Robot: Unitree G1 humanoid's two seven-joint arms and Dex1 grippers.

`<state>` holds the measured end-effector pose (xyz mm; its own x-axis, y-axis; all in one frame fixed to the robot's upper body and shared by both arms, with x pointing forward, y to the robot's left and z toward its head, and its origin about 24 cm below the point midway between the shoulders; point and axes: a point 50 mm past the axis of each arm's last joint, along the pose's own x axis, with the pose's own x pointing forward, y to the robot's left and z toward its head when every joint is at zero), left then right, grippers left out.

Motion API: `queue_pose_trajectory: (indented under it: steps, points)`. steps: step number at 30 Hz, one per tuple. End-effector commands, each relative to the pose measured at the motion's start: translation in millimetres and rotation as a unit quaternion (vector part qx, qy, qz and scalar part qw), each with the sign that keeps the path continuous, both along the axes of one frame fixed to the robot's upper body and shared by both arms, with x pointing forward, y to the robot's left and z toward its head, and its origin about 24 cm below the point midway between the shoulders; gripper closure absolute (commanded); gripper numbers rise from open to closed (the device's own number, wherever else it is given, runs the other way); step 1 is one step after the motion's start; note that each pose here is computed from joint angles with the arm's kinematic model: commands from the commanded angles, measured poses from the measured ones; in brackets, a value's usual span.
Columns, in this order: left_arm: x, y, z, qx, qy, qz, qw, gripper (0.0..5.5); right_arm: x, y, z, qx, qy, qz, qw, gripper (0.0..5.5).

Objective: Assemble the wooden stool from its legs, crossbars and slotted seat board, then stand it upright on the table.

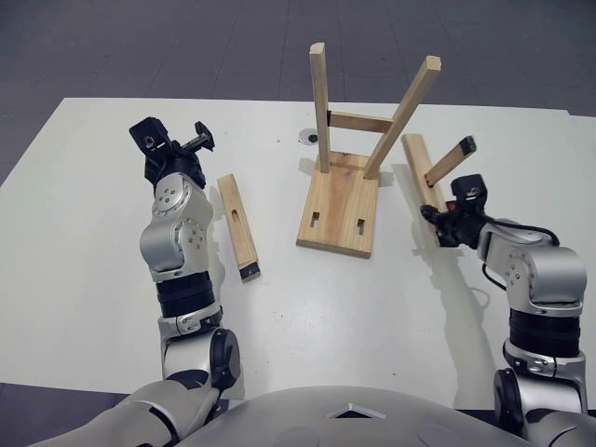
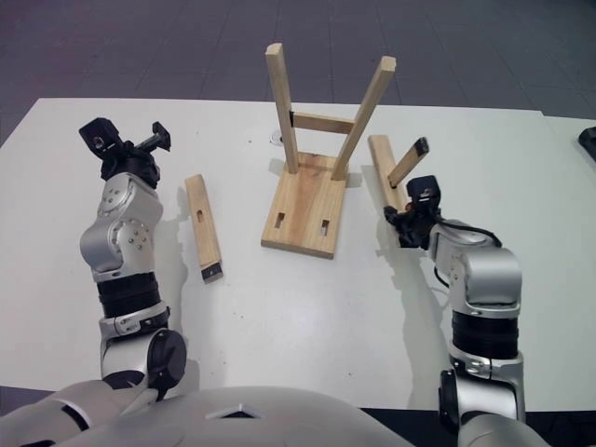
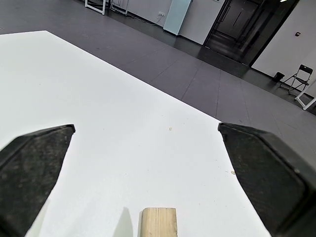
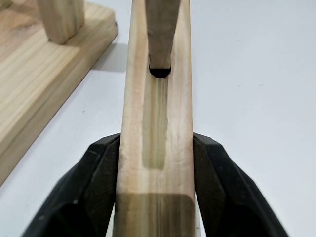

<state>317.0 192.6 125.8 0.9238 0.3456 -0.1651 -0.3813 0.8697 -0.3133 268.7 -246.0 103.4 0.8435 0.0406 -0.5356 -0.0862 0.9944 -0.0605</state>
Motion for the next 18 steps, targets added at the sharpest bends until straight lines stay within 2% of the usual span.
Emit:
queue_pose_trajectory:
  steps: [1, 5, 8, 10, 12, 14, 16, 18]
  points:
    - [-5.6, 13.2, -8.4, -0.023, 0.014, 0.027, 0.999, 0.1, 12.7, -20.7, 29.0, 0.009, -0.1, -0.067, 0.993, 3.44]
    - [-10.0, 31.8, -0.6, -0.025, -0.007, 0.053, 0.998, 0.1, 17.6, -39.8, 65.1, 0.025, -0.223, -0.114, 0.968, 3.44]
    - [-11.6, 49.4, 27.4, -0.021, -0.08, 0.04, 0.996, 0.1, 18.1, -42.3, 112.8, 0.049, -0.348, -0.092, 0.932, 3.44]
    - [-11.1, 49.5, 54.5, -0.034, -0.151, -0.022, 0.988, 0.1, 16.1, -32.7, 146.4, 0.062, -0.427, -0.046, 0.901, 3.44]
    - [-15.6, 28.4, 94.6, -0.071, -0.255, -0.165, 0.95, 0.1, 12.3, -19.0, 175.4, 0.072, -0.49, 0.01, 0.869, 3.44]
    - [-34.8, -4.6, 133.5, -0.07, -0.346, -0.336, 0.873, 0.1, 7.7, -5.4, 191.2, 0.075, -0.524, 0.067, 0.846, 3.44]
    - [-52.4, -31.0, 158.4, -0.074, -0.386, -0.46, 0.796, 0.1, 3.8, 5.6, 194.7, 0.075, -0.533, 0.117, 0.834, 3.44]
    - [-58.2, -48.2, 173.6, -0.073, -0.384, -0.528, 0.754, 0.1, 0.9, 14.1, 192.7, 0.079, -0.532, 0.151, 0.829, 3.44]
